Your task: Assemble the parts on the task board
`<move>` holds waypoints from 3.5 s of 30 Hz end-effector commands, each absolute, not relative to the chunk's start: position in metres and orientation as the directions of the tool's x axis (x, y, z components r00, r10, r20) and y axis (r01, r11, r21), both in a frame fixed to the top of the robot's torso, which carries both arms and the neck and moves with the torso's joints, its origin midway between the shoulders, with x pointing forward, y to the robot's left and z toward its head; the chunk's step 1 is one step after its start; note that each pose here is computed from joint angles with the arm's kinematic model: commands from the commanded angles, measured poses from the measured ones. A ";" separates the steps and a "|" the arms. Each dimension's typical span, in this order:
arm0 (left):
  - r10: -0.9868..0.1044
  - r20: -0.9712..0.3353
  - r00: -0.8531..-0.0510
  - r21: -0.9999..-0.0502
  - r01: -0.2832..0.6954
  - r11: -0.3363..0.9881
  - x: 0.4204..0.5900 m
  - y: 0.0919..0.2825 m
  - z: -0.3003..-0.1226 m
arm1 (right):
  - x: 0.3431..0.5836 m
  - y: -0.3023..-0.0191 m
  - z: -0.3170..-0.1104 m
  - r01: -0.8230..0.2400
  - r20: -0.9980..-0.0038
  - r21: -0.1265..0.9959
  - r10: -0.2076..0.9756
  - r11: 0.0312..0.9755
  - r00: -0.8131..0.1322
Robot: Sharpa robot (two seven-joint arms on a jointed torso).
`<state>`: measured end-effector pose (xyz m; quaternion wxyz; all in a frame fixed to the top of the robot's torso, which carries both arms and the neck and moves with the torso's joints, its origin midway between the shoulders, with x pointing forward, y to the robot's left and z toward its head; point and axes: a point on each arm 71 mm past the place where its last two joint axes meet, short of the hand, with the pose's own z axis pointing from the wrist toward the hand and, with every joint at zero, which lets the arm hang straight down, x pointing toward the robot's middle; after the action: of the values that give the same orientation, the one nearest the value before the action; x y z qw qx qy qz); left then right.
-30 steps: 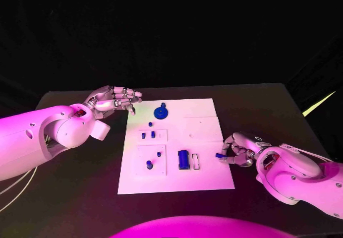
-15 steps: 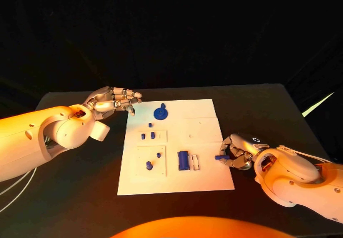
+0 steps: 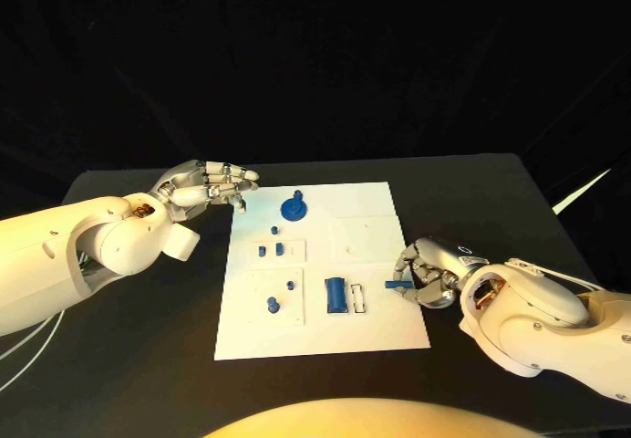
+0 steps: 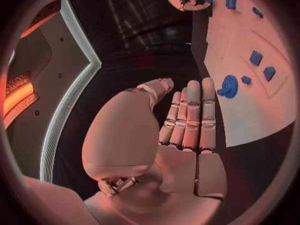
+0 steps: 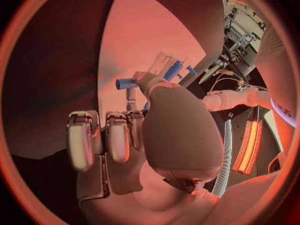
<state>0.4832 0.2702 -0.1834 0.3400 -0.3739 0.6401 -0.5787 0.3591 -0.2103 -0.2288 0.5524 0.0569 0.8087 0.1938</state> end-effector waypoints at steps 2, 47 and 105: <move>-0.864 0.012 -0.503 -0.996 -0.085 0.036 0.482 0.268 -0.182 | 0.359 -0.202 -0.235 -0.051 -0.803 0.453 0.383 0.890 -0.456; -0.863 0.014 -0.506 -0.995 -0.094 0.039 0.481 0.269 -0.183 | 0.362 -0.164 -0.262 0.022 -0.703 0.507 0.429 0.861 -0.568; -0.894 0.017 -0.448 -0.998 -0.062 0.012 0.489 0.271 -0.183 | 0.403 -0.208 -0.220 -0.138 -0.618 0.760 0.643 0.635 -0.452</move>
<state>0.4870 0.2712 -0.1853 0.3416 -0.3807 0.6371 -0.5766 0.3999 -0.2136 -0.2296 0.5022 0.1497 0.8000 0.2924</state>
